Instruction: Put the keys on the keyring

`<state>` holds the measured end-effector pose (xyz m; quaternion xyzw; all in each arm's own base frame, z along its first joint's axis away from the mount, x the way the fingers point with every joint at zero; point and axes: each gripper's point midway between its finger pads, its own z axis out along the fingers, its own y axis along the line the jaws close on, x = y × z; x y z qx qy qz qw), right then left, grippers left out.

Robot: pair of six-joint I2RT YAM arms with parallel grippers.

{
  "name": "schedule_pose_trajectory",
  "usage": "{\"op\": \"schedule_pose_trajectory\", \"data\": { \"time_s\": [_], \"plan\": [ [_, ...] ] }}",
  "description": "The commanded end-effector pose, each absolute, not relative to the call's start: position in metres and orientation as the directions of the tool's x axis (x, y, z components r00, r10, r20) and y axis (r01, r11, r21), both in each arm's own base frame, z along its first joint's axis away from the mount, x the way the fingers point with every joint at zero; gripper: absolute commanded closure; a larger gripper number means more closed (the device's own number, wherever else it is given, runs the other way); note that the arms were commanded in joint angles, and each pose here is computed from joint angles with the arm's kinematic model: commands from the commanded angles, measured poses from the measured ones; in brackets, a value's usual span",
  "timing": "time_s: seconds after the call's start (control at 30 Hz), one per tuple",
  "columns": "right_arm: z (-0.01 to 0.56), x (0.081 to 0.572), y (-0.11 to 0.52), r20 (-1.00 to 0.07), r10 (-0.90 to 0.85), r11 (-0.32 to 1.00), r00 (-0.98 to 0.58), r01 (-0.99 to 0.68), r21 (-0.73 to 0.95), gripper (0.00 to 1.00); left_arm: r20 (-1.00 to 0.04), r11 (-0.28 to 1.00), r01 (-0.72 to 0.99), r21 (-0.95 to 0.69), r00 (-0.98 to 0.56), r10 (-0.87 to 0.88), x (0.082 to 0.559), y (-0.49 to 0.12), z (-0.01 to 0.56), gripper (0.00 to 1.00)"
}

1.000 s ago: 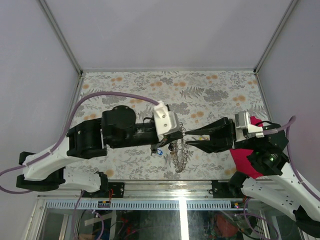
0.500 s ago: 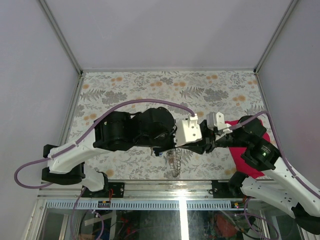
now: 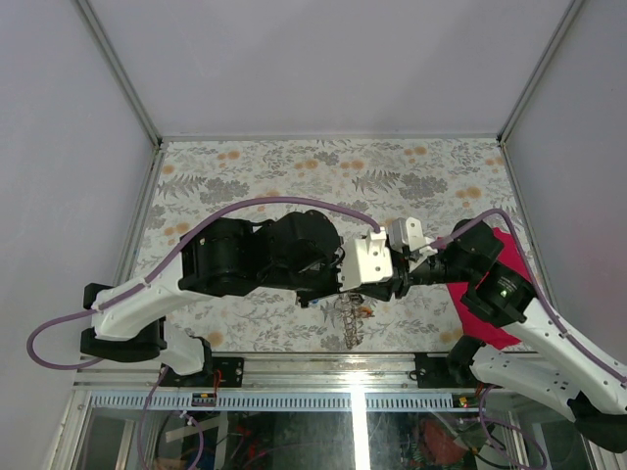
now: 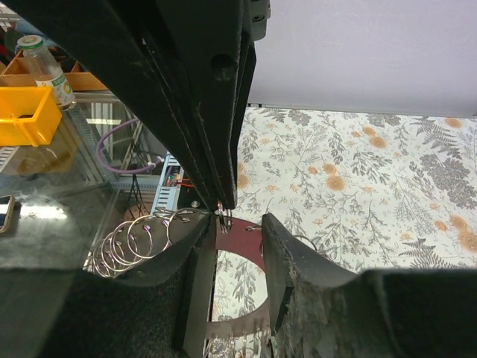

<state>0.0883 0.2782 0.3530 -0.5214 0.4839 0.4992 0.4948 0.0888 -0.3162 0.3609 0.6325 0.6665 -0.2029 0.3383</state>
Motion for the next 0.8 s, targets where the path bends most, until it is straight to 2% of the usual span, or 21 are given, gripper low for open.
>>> {"op": "schedule_pose_trajectory", "data": {
  "time_s": [0.0, 0.13, 0.27, 0.37, 0.5, 0.57, 0.77],
  "plan": [
    [0.370, 0.083, 0.281, -0.995, 0.046, -0.080, 0.090, -0.992, -0.094, 0.63, -0.759, 0.098, 0.979, 0.177, 0.072, 0.647, 0.086, -0.319, 0.383, 1.00],
    [0.373, 0.082, 0.282, -0.995, 0.057, -0.094, 0.086, -0.991, -0.091, 0.74, -0.758, 0.095, 0.979, 0.178, 0.075, 0.648, 0.086, -0.319, 0.382, 1.00],
    [0.378, 0.079, 0.282, -0.993, 0.073, -0.107, 0.090, -0.989, -0.098, 1.00, -0.761, 0.098, 0.978, 0.184, 0.079, 0.644, 0.087, -0.319, 0.384, 1.00],
    [0.382, 0.081, 0.280, -0.991, 0.095, -0.085, 0.097, -0.991, -0.105, 1.00, -0.775, 0.106, 0.975, 0.194, 0.086, 0.626, 0.088, -0.318, 0.389, 0.98],
    [0.397, 0.080, 0.276, -0.980, 0.166, -0.052, 0.108, -0.992, -0.118, 1.00, -0.845, 0.133, 0.969, 0.208, 0.109, 0.524, 0.089, -0.320, 0.407, 0.73],
    [0.408, 0.080, 0.276, -0.970, 0.211, -0.041, 0.117, -0.991, -0.129, 1.00, -0.889, 0.156, 0.964, 0.214, 0.126, 0.441, 0.089, -0.320, 0.421, 0.65],
    [0.437, 0.079, 0.274, -0.927, 0.354, -0.027, 0.121, -0.990, -0.139, 1.00, -0.981, 0.235, 0.954, 0.186, 0.165, 0.106, 0.085, -0.312, 0.470, 0.59]
  ]
}}
